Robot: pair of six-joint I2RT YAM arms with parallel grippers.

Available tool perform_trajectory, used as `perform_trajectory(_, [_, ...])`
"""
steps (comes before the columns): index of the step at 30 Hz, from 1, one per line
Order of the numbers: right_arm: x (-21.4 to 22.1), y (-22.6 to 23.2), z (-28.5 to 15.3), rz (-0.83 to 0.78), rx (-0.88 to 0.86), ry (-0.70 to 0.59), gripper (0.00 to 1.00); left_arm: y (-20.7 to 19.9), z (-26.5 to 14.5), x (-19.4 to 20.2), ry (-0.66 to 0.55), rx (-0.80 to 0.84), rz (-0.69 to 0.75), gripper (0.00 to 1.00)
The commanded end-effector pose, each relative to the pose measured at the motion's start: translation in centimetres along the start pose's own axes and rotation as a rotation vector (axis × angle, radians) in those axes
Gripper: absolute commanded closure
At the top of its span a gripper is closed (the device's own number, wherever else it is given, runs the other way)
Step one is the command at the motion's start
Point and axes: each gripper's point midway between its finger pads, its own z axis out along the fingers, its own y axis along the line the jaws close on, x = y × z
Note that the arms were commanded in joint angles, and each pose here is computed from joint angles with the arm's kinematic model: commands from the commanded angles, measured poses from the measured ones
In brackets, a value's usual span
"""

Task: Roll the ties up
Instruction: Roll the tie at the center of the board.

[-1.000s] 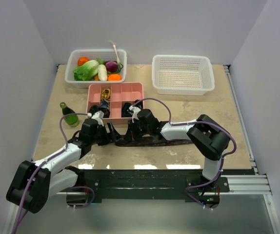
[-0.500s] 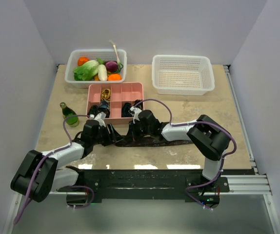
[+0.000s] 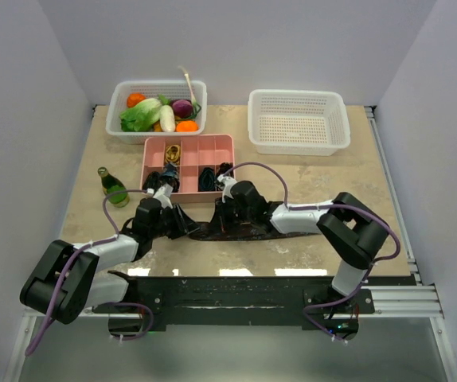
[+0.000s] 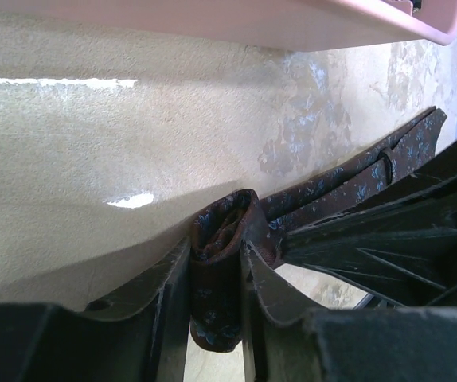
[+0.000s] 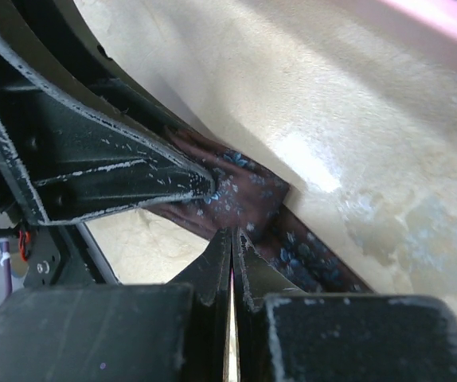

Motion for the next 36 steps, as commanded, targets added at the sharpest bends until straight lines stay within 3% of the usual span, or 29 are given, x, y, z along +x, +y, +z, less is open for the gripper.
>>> perform_trajectory(1, [-0.7, -0.2, -1.5, -0.041, 0.044, -0.039, 1.0, -0.6, -0.1, -0.7, -0.032, 0.034, 0.008, 0.71])
perform_trajectory(18, [4.4, -4.2, 0.6, -0.013, 0.148, 0.107, 1.0, -1.9, -0.9, -0.8, -0.023, 0.089, 0.055, 0.71])
perform_trajectory(26, [5.2, -5.9, 0.7, 0.009, 0.239, 0.15, 1.0, -0.3, -1.3, -0.1, 0.053, -0.03, 0.085, 0.73])
perform_trajectory(31, [4.7, -5.4, 0.4, 0.0, 0.229, 0.145, 1.0, 1.7, -1.8, -1.0, 0.027, -0.169, 0.104, 0.75])
perform_trajectory(36, [3.4, -3.9, -0.1, -0.026, 0.181, 0.113, 1.0, 1.7, -1.7, -1.5, 0.023, -0.186, 0.13, 0.76])
